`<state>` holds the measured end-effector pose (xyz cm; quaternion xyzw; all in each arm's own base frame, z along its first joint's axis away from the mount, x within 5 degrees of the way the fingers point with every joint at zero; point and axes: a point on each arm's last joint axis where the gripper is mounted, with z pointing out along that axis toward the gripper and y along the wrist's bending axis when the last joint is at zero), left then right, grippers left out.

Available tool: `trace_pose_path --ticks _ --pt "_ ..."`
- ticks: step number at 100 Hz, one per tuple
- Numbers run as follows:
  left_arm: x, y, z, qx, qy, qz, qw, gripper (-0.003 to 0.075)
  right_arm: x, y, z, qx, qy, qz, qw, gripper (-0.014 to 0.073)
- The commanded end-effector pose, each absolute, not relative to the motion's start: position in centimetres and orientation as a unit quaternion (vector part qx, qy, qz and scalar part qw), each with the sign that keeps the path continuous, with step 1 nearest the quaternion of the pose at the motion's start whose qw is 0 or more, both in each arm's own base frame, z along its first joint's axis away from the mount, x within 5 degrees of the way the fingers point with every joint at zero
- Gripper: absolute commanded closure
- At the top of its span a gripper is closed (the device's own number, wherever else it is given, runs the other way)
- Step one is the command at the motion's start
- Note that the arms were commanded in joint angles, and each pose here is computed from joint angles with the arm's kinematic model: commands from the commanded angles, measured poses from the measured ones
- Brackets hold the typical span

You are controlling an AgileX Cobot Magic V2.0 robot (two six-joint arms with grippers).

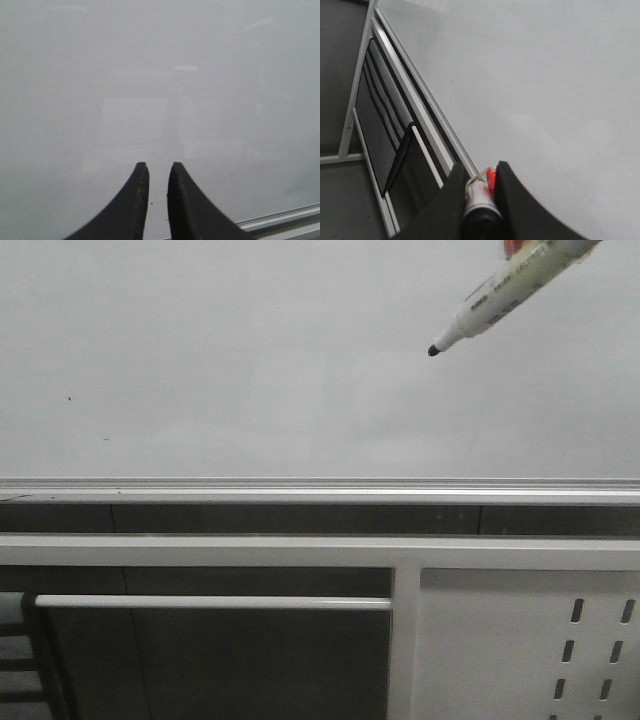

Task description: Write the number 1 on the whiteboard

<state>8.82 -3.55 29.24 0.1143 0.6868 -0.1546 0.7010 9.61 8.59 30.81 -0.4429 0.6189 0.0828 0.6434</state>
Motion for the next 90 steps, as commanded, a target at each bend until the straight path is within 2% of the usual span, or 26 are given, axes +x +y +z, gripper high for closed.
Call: trace_pose_path --ticks 1,12,26,43,60,74,90 --pt "8.8 -3.3 30.8 0.095 0.657 -0.161 0.73 0.066 9.9 8.4 32.2 -0.403 0.612 0.089 0.675 0.0646" --pt "8.7 -3.6 30.6 0.106 0.664 -0.17 0.72 0.0739 9.9 8.5 32.2 -0.41 0.608 0.084 0.675 0.0645" --pt "8.6 -3.9 30.4 0.119 0.666 -0.181 0.714 0.0738 9.6 8.8 31.1 -0.424 0.594 0.084 0.678 0.0645" --pt "8.5 -4.2 30.3 0.133 0.67 -0.189 0.705 0.0738 9.6 8.7 29.9 -0.379 0.56 0.067 0.733 0.0645" --pt "8.4 -4.3 30.2 0.14 0.671 -0.193 0.702 0.0738 9.3 9.7 29.5 -0.398 0.542 0.081 0.735 0.0645" --pt "8.4 -4.3 30.2 0.141 0.671 -0.192 0.702 0.0738 9.7 10.8 29.9 -0.406 0.499 0.053 0.764 0.0645" --pt "8.4 -4.3 30.2 0.15 0.669 -0.183 0.705 0.0738 10.9 12.3 29.4 -0.405 0.478 0.018 0.779 0.0645"
